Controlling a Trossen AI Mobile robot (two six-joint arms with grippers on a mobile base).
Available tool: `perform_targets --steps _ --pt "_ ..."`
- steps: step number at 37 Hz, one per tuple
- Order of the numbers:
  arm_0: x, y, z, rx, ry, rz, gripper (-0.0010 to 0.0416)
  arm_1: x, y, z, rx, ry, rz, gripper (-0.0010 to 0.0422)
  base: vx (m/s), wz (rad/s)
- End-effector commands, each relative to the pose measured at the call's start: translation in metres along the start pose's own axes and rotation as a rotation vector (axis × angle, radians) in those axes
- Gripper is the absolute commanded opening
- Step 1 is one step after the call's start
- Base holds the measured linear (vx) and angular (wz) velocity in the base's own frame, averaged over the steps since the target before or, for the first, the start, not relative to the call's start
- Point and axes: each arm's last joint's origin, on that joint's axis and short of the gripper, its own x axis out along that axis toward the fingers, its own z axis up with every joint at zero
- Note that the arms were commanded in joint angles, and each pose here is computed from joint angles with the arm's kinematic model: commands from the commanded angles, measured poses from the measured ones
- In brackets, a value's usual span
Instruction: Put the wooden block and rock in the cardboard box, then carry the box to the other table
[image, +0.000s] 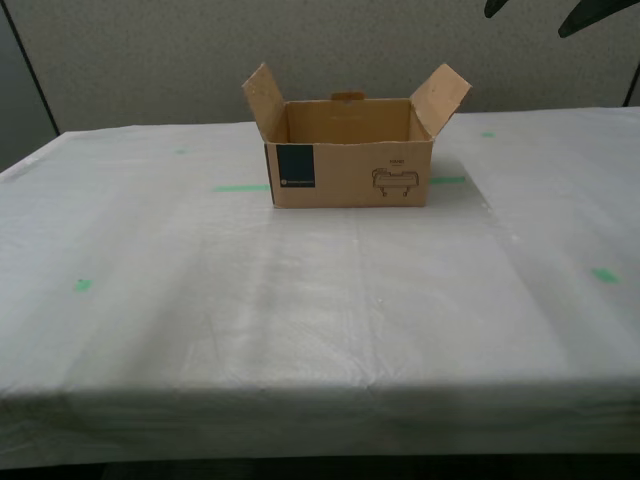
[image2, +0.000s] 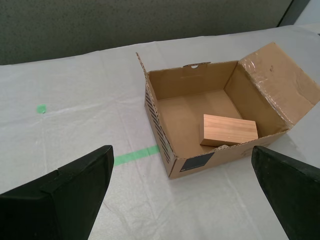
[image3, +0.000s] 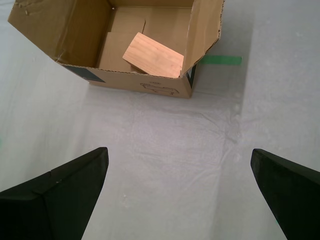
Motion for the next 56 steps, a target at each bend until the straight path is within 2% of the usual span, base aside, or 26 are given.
perform_targets --steps 1,56 --pt "-0.0003 0.0 0.0002 0.001 -0.002 -0.003 0.0398 -0.0002 -0.0001 0.0004 0.001 -0.003 0.001 0.0378 0.0 0.0" --pt "-0.0003 0.0 0.0002 0.001 -0.002 -0.003 0.0399 -0.0002 -0.0001 0.0004 0.001 -0.003 0.001 0.0378 0.0 0.0"
